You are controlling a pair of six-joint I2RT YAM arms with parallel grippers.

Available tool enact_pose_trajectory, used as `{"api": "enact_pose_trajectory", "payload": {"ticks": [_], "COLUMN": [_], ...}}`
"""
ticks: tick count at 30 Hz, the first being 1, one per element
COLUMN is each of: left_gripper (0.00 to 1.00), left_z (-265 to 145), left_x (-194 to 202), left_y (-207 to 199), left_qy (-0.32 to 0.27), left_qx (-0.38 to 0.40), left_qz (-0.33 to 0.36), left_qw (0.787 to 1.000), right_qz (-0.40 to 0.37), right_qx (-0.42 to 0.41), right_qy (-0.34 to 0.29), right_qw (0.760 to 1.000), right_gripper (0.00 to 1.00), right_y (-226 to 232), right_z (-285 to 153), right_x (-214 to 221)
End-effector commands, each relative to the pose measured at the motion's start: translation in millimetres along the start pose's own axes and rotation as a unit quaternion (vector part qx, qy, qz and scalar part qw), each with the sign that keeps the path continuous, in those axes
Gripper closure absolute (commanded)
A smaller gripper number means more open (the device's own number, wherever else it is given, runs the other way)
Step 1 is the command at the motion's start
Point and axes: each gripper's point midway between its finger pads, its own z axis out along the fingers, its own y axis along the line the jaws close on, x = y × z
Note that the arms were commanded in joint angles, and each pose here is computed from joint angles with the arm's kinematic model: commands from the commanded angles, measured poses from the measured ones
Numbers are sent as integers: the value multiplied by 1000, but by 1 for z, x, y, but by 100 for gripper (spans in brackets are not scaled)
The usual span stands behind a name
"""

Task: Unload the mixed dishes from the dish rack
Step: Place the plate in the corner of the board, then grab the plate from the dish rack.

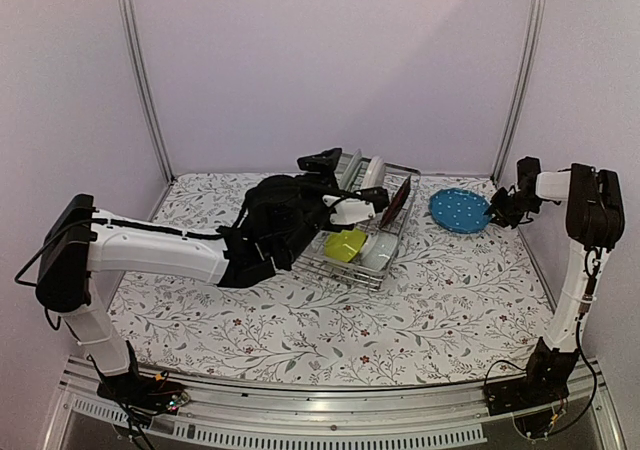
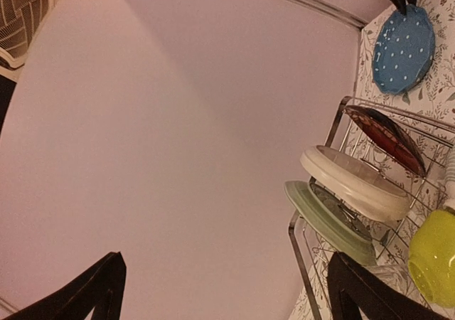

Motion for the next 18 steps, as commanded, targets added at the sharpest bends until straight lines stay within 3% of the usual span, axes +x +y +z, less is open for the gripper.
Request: {"api": "enact_pose_trajectory", "payload": {"ticks": [1,9,18], "left_gripper": [0,0,1], "left_z": [0,3,31], "left_x": [7,20,63], "left_y": [12,22,62], "left_qy": [6,21,86], "left_qx": [-7,-3,23], "left_qz": [-19,-68,-242], "left_qw": [1000,997,966], "right_qz": [-11,-25,-64], "right_qx": [-1,21,-13], "right_qy": [-14,-20,-44], "right_qw": [1000,999,997], "right_gripper": [66,41,34], "right_y": [7,7,37], "right_z": [-1,-15,-70], "right_x": [-13,-16,-18]}}
